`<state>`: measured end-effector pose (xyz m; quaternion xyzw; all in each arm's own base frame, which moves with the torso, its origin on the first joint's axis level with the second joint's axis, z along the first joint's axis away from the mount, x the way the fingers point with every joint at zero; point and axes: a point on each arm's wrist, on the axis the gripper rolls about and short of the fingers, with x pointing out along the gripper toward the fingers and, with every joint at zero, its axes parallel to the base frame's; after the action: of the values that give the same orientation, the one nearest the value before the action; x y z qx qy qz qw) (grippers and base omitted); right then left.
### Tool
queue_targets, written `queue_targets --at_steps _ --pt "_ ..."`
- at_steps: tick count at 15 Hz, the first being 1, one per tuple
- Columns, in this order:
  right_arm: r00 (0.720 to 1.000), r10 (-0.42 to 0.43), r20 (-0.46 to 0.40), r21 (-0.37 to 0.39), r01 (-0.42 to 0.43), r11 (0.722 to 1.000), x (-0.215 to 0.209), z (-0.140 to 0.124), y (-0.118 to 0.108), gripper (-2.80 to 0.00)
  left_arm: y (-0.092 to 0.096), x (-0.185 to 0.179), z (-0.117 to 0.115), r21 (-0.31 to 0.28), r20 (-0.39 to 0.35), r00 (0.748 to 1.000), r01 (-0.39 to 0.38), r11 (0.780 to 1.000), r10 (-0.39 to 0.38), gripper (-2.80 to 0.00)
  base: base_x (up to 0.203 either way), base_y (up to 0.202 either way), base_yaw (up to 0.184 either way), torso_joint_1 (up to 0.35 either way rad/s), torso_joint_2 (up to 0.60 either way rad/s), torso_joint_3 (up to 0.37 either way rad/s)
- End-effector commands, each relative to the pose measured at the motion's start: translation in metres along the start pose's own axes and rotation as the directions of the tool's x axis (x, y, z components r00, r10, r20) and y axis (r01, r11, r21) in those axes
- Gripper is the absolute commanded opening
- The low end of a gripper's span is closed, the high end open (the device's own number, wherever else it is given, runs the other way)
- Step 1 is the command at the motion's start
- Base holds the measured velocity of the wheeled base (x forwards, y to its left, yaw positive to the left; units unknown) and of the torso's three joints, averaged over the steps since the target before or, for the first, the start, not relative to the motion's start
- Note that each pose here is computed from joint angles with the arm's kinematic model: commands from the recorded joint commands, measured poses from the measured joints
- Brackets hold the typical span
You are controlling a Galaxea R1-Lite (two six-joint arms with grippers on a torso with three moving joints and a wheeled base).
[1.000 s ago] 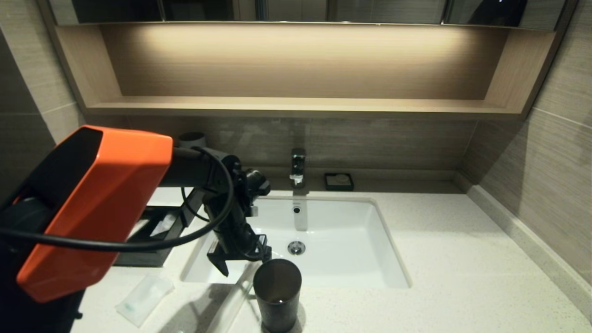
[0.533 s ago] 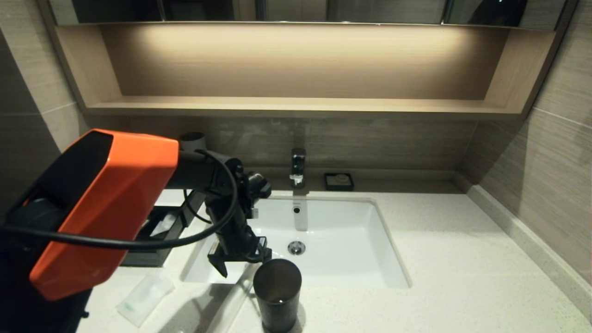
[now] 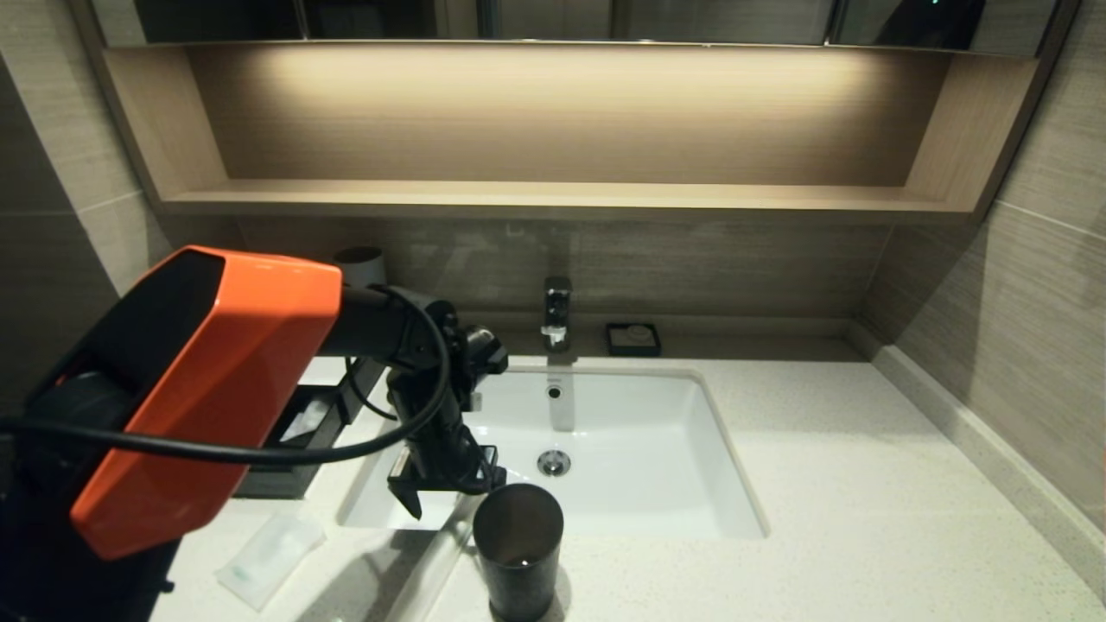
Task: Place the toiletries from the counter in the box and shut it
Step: Pick up the bathroom toiletry
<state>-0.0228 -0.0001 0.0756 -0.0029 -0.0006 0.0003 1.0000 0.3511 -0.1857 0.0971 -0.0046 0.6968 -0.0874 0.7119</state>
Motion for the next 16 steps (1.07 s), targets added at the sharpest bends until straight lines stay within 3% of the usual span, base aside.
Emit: queue_targets --at_steps 1,3,4,16 --pt "1.000 0.001 -0.001 0.000 -0.001 1.000 0.0001 -0.0004 0.0000 -2.80 0.0004 0.0008 -0.0006 -0.004 -0.008 1.000 -0.003 1.000 0.003 0.00 0.000 0.000 0.000 0.000 0.00 0.000" --pt "1.000 0.001 -0.001 0.000 -0.001 1.000 0.0001 -0.0004 0.0000 -2.80 0.0003 -0.0001 -0.0004 -0.003 -0.004 1.000 -0.001 1.000 0.001 0.00 0.000 0.000 0.000 0.000 0.00 0.000" --pt "1.000 0.001 -0.001 0.000 -0.001 1.000 0.0001 -0.0004 0.0000 -2.80 0.0003 -0.0001 -0.0004 -0.003 -0.004 1.000 -0.001 1.000 0.001 -2.80 0.000 0.000 0.000 0.000 0.00 0.000" --pt "1.000 0.001 -0.001 0.000 -0.001 1.000 0.0001 -0.0004 0.0000 -2.80 0.0008 -0.0066 -0.0020 -0.005 0.008 1.000 0.000 1.000 0.000 -2.80 0.000 0.000 0.000 0.000 0.00 0.000"
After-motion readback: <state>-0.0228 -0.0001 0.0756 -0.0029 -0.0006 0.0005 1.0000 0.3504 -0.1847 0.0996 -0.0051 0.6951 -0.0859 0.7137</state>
